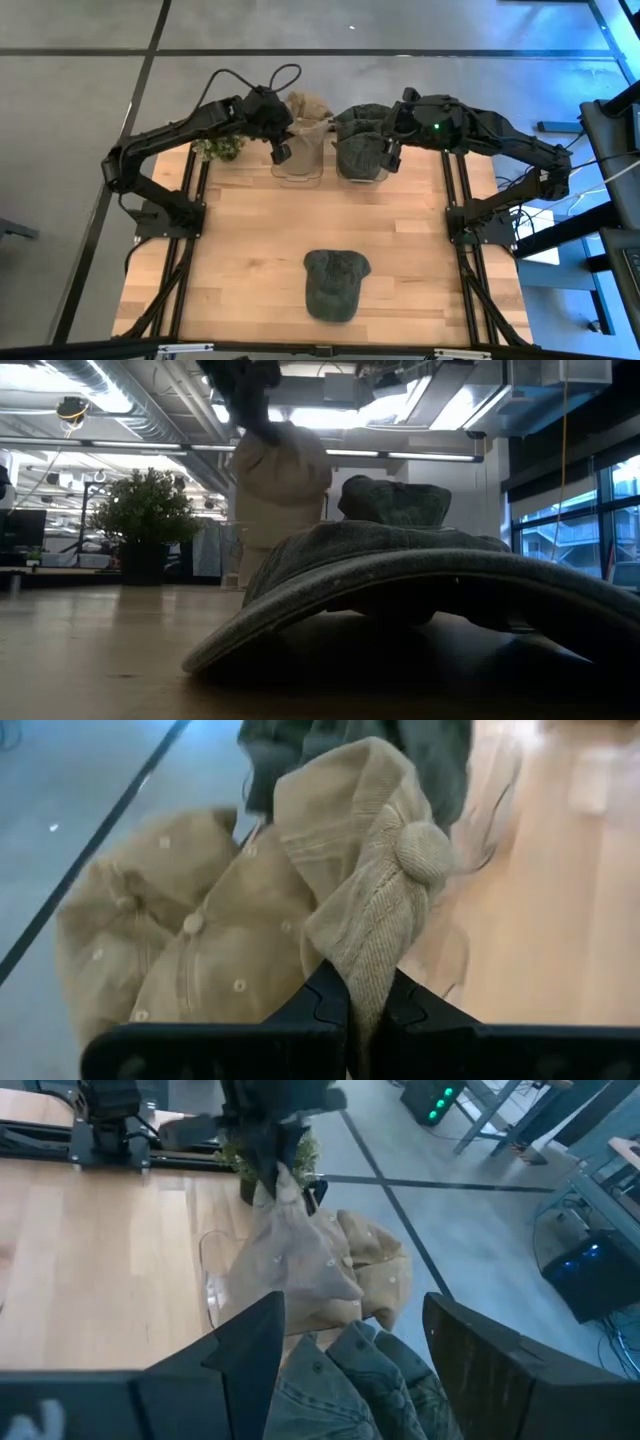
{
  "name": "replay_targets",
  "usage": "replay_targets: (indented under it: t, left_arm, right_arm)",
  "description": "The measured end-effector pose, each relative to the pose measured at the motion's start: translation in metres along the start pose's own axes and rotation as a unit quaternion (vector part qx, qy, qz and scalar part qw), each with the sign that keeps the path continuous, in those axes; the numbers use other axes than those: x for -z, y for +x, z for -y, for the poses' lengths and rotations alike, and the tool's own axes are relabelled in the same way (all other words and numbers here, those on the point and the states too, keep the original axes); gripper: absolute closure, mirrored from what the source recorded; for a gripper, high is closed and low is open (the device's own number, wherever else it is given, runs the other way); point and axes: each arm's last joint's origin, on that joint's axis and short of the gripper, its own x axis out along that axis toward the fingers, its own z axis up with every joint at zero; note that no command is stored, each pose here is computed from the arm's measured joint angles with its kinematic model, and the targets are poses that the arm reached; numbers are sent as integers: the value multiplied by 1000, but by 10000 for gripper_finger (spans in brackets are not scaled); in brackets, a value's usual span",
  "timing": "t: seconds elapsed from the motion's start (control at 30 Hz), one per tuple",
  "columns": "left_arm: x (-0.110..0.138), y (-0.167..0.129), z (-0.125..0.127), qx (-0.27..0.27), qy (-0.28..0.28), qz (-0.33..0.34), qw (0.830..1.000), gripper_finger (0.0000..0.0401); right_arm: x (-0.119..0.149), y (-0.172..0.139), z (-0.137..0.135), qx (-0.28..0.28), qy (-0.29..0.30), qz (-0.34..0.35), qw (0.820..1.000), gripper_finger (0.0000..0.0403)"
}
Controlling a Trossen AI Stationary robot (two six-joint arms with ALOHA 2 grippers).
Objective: Pick & Place hat
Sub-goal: Put the brown cap into the left transparent bin
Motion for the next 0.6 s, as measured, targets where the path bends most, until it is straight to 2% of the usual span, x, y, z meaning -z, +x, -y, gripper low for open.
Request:
replay_targets:
  t: [0.3,0.6]
  left_arm:
    - [14,37,-2,-1,8,-35,999,390]
    - [18,60,-5,-51,6,-76,996,384]
  right_arm:
    - [1,1,4,6,4,-3,1000,164]
    - [2,1,3,5,3,-9,1000,164]
